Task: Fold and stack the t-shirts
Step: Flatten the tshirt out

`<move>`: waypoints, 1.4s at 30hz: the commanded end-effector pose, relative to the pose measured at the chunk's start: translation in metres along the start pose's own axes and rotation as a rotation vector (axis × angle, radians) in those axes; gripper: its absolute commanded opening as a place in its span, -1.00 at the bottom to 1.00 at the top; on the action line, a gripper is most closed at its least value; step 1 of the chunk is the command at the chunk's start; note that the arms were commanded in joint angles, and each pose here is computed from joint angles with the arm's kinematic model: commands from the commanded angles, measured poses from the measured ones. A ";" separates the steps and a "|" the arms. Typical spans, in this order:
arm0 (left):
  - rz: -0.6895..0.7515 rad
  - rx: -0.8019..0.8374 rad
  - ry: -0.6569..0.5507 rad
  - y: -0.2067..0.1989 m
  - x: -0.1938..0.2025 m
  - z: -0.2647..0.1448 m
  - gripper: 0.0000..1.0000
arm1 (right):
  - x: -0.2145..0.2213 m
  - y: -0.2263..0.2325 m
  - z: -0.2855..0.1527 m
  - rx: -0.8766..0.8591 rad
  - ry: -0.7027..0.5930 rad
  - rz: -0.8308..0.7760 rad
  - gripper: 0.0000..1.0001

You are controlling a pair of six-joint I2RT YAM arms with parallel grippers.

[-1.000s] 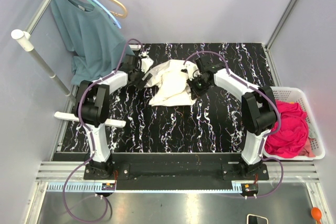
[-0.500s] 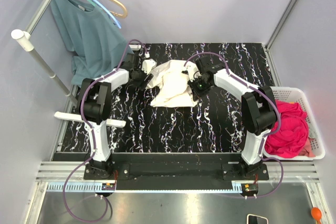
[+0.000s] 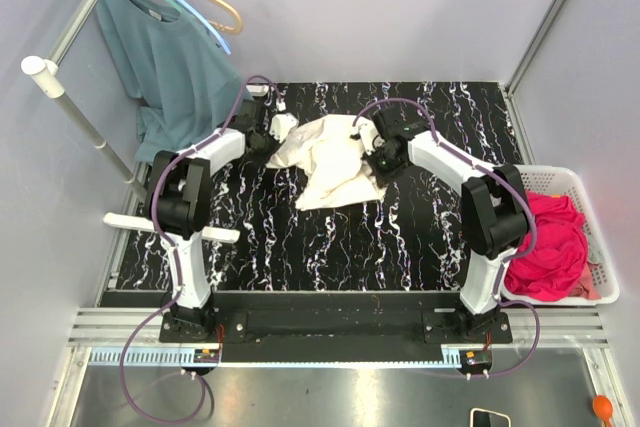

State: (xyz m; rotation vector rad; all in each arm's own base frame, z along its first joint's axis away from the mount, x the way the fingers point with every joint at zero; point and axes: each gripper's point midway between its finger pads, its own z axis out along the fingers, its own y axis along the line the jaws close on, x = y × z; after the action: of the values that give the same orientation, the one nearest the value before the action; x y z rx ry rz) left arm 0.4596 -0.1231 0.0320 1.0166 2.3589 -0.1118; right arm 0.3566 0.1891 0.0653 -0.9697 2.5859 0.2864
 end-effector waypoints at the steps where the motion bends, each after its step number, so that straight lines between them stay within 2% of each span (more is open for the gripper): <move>1: -0.045 -0.186 -0.126 0.029 -0.044 -0.075 -1.00 | -0.031 -0.051 -0.071 0.340 -0.102 -0.062 -1.00; 7: -0.071 -0.336 -0.398 0.045 -0.114 -0.208 -1.00 | -0.077 -0.096 -0.191 0.704 -0.271 -0.147 -1.00; 11: -0.065 -0.414 -0.522 0.049 -0.141 -0.281 -1.00 | -0.098 -0.112 -0.266 0.867 -0.384 -0.198 -1.00; 15: -0.065 -0.497 -0.597 0.057 -0.155 -0.332 -1.00 | -0.102 -0.129 -0.316 0.980 -0.426 -0.208 -1.00; 21: -0.098 -0.554 -0.668 0.064 -0.172 -0.369 -1.00 | -0.109 -0.161 -0.390 1.098 -0.524 -0.163 -1.00; 26: -0.122 -0.592 -0.724 0.075 -0.201 -0.386 -1.00 | -0.124 -0.183 -0.421 1.179 -0.535 -0.177 -1.00; 27: -0.135 -0.627 -0.765 0.079 -0.211 -0.407 -1.00 | -0.127 -0.186 -0.427 1.197 -0.542 -0.172 -1.00; 28: -0.136 -0.624 -0.762 0.081 -0.218 -0.400 -1.00 | -0.131 -0.185 -0.448 1.225 -0.578 -0.162 -1.00; 30: -0.137 -0.643 -0.806 0.082 -0.229 -0.420 -1.00 | -0.138 -0.189 -0.447 1.212 -0.582 -0.157 -1.00; 31: -0.124 -0.637 -0.812 0.079 -0.233 -0.421 -1.00 | -0.135 -0.184 -0.460 1.204 -0.592 -0.151 -1.00; 35: -0.068 -0.617 -0.833 0.060 -0.235 -0.433 -1.00 | -0.127 -0.171 -0.449 1.099 -0.584 -0.131 -1.00; 36: -0.050 -0.607 -0.814 0.056 -0.232 -0.426 -1.00 | -0.124 -0.168 -0.437 1.064 -0.563 -0.139 -1.00; 42: -0.003 -0.619 -0.825 0.035 -0.207 -0.453 -1.00 | -0.086 -0.141 -0.427 0.967 -0.540 -0.131 -1.00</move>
State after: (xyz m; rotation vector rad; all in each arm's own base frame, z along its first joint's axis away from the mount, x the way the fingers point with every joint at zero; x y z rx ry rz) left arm 0.4274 -0.1214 0.4831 0.5415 1.6008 0.1168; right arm 0.4380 0.0035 0.4814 -0.5529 1.7708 -0.6811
